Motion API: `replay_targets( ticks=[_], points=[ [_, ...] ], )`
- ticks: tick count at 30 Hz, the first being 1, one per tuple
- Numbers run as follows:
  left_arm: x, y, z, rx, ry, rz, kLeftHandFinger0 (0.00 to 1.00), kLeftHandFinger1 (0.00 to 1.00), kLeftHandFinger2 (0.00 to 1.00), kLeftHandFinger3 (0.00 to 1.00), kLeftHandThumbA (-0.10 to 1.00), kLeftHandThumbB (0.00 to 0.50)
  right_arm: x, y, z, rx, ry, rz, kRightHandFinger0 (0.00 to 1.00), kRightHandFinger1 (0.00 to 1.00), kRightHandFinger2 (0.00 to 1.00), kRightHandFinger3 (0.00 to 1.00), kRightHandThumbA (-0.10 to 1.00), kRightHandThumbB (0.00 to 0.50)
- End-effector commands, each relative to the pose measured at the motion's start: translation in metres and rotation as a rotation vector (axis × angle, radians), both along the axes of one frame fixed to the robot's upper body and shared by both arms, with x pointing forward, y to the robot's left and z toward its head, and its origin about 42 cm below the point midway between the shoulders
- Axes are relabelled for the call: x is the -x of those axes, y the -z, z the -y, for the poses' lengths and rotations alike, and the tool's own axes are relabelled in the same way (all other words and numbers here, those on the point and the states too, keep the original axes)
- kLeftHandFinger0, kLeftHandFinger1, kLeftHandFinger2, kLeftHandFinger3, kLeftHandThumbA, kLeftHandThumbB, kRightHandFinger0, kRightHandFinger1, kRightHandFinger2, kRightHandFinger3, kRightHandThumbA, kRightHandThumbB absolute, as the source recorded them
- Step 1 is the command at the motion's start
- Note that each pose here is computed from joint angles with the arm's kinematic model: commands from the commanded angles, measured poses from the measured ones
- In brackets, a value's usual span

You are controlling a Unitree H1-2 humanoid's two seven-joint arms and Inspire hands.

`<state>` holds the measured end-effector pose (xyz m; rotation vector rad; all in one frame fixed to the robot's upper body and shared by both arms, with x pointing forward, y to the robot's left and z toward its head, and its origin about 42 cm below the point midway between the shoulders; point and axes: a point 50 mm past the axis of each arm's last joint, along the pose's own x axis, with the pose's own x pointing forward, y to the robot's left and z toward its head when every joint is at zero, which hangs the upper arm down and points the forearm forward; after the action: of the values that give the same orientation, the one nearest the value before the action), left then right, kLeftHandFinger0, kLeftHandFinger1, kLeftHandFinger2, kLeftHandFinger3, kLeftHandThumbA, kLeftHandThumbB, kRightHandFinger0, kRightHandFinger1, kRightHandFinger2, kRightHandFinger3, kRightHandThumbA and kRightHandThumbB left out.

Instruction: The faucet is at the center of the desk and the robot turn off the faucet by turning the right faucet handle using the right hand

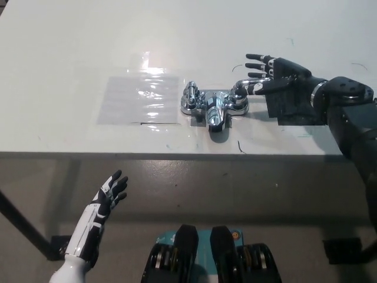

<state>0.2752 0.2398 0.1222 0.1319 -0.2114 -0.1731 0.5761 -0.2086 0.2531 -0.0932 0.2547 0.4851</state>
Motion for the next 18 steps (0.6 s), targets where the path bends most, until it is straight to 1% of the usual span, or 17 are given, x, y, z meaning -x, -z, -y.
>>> replay_targets(
  ticks=[1,5,7,8,9,12,13,14,17,18],
  points=[
    [-0.002,-0.007,-0.003,-0.010,0.016,0.048,1.00,1.00,1.00,1.00,0.98,0.255,-0.006,-0.027,-0.022,-0.054,-0.072,0.078,1.00,1.00,1.00,1.00,1.00,0.452],
    [-0.003,-0.007,-0.001,-0.001,0.021,0.046,1.00,1.00,1.00,1.00,0.97,0.266,-0.005,-0.027,-0.026,-0.065,-0.104,0.089,1.00,1.00,1.00,1.00,1.00,0.436],
    [-0.002,-0.007,-0.002,-0.005,0.019,0.039,1.00,1.00,1.00,1.00,0.97,0.266,-0.004,-0.024,-0.027,-0.061,-0.117,0.091,1.00,1.00,1.00,1.00,1.00,0.440],
    [-0.002,-0.006,-0.003,-0.015,0.021,0.045,1.00,1.00,1.00,1.00,0.98,0.250,-0.002,-0.021,-0.028,-0.065,-0.136,0.092,1.00,1.00,1.00,1.00,1.00,0.431],
    [-0.002,-0.006,-0.003,-0.015,0.022,0.045,1.00,1.00,1.00,1.00,0.98,0.249,-0.002,-0.020,-0.028,-0.067,-0.142,0.091,1.00,1.00,1.00,1.00,1.00,0.430],
    [-0.002,-0.007,-0.003,-0.015,0.023,0.041,1.00,1.00,1.00,1.00,0.98,0.254,0.000,-0.017,-0.030,-0.064,-0.166,0.093,1.00,1.00,1.00,1.00,1.00,0.444],
    [-0.002,-0.007,-0.003,-0.015,0.022,0.042,1.00,1.00,1.00,1.00,0.98,0.259,0.001,-0.016,-0.030,-0.064,-0.170,0.095,1.00,1.00,1.00,1.00,1.00,0.442],
    [-0.002,-0.007,-0.004,-0.018,0.023,0.045,1.00,1.00,1.00,1.00,0.98,0.259,0.002,-0.015,-0.030,-0.070,-0.177,0.096,1.00,1.00,1.00,1.00,1.00,0.452],
    [-0.003,-0.007,-0.004,-0.011,0.023,0.050,1.00,1.00,1.00,1.00,0.98,0.250,0.004,-0.015,-0.031,-0.114,-0.201,0.104,1.00,1.00,1.00,1.00,1.00,0.423],
    [-0.003,-0.007,-0.004,-0.010,0.024,0.052,1.00,1.00,1.00,1.00,0.97,0.250,0.004,-0.015,-0.031,-0.121,-0.204,0.105,1.00,1.00,1.00,1.00,1.00,0.422]
  ],
)
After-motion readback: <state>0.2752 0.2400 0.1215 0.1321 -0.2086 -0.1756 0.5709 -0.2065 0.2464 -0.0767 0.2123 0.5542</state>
